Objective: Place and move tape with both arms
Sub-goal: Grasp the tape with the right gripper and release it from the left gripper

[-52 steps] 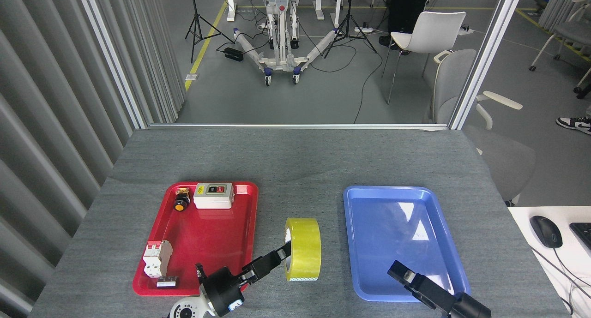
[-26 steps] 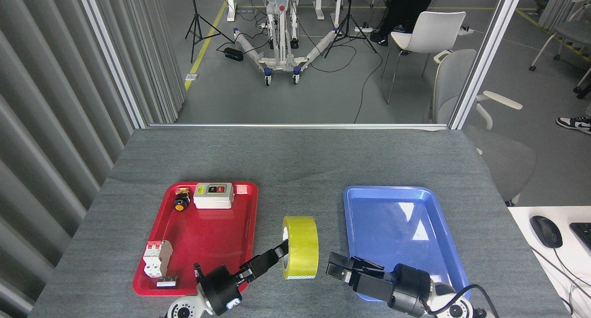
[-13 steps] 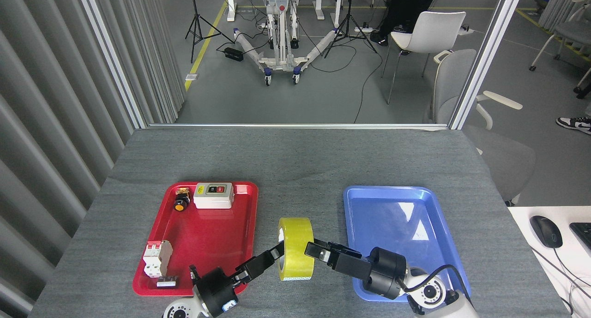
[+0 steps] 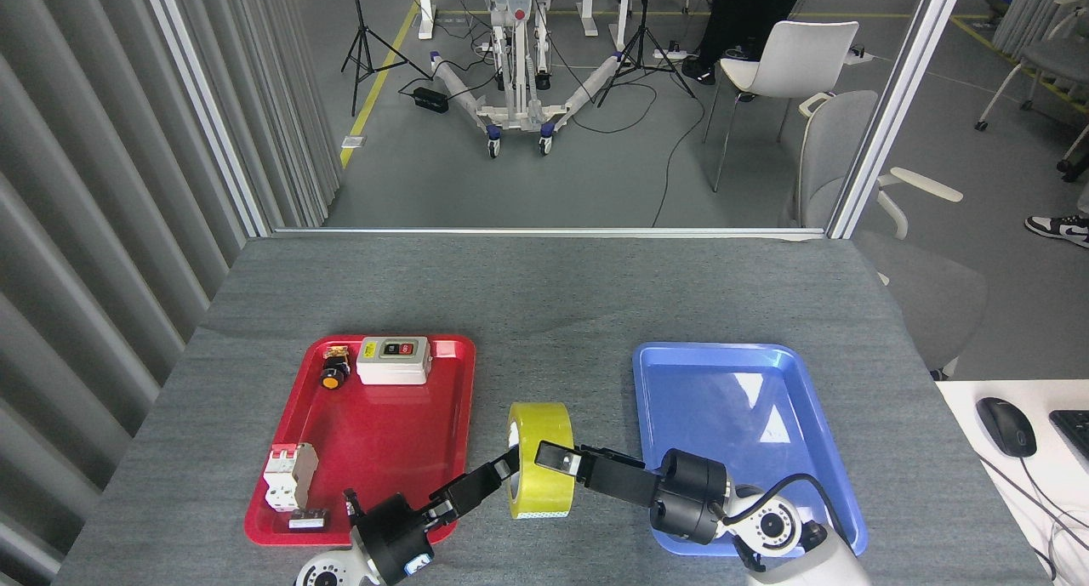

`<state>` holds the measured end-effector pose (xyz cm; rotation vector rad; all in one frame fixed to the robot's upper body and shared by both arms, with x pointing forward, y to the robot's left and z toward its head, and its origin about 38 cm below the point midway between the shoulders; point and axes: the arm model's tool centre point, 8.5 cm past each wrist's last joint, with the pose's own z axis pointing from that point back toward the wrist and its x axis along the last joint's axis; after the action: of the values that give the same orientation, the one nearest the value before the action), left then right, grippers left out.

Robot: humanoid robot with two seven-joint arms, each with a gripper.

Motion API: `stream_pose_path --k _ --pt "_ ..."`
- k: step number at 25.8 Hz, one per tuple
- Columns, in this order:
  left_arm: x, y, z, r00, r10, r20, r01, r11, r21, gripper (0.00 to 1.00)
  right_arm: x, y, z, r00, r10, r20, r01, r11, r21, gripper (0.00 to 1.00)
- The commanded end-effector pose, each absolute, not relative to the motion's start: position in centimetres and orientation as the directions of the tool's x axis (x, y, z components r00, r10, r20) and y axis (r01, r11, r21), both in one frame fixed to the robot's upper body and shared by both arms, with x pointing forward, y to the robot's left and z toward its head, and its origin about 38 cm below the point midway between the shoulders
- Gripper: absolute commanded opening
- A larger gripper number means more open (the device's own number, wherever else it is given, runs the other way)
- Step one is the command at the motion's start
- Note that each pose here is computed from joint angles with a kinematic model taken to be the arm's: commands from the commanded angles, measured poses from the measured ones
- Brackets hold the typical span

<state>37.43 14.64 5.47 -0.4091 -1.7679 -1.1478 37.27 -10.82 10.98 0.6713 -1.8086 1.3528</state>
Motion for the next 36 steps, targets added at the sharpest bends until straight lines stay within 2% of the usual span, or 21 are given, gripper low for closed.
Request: stream_pose_path --k 1,5,12,23,25,27,28,29,36 --pt "37.5 14.7 5.5 -0.489 -0.207 0.847 0.69 0.502 0.521 0.06 37.2 -10.9 10.9 -0.57 0.035 0.821 -0.779 0.295 -0.553 0.76" --pt "37.5 14.7 5.5 -0.489 -0.208 0.847 0.69 0.501 0.522 0.05 37.2 -10.7 10.9 -0.57 0.032 0.821 -0.78 0.295 -0.552 0.61" --pt "37.5 14.8 5.5 -0.489 -0.211 0.846 0.689 0.501 0.523 0.06 37.0 -10.8 10.7 -0.569 0.031 0.822 -0.78 0.296 -0.551 0.4" --pt "37.6 15.4 5.4 -0.485 -0.22 0.846 0.685 0.506 0.524 0.06 36.8 -10.8 10.7 -0.582 0.024 0.813 -0.772 0.295 -0.562 0.35" --pt "37.6 15.4 5.4 -0.484 -0.22 0.847 0.682 0.511 0.523 0.1 36.8 -10.8 10.7 -0.588 0.022 0.809 -0.769 0.296 -0.567 0.35" --pt "37.7 15.7 5.3 -0.479 -0.223 0.849 0.678 0.52 0.519 0.24 36.8 -10.8 10.7 -0.589 0.022 0.808 -0.768 0.296 -0.568 0.35" --pt "37.7 15.8 5.3 -0.477 -0.224 0.85 0.676 0.524 0.518 0.55 36.8 -10.8 10.7 -0.589 0.022 0.808 -0.768 0.296 -0.568 0.35" --pt "37.7 15.9 5.3 -0.475 -0.223 0.851 0.675 0.529 0.515 1.0 36.8 -10.8 10.7 -0.589 0.022 0.808 -0.768 0.296 -0.568 0.35" --pt "37.8 16.2 5.1 -0.466 -0.229 0.855 0.673 0.536 0.51 1.0 36.7 -10.8 10.8 -0.596 0.017 0.803 -0.764 0.296 -0.573 0.35"
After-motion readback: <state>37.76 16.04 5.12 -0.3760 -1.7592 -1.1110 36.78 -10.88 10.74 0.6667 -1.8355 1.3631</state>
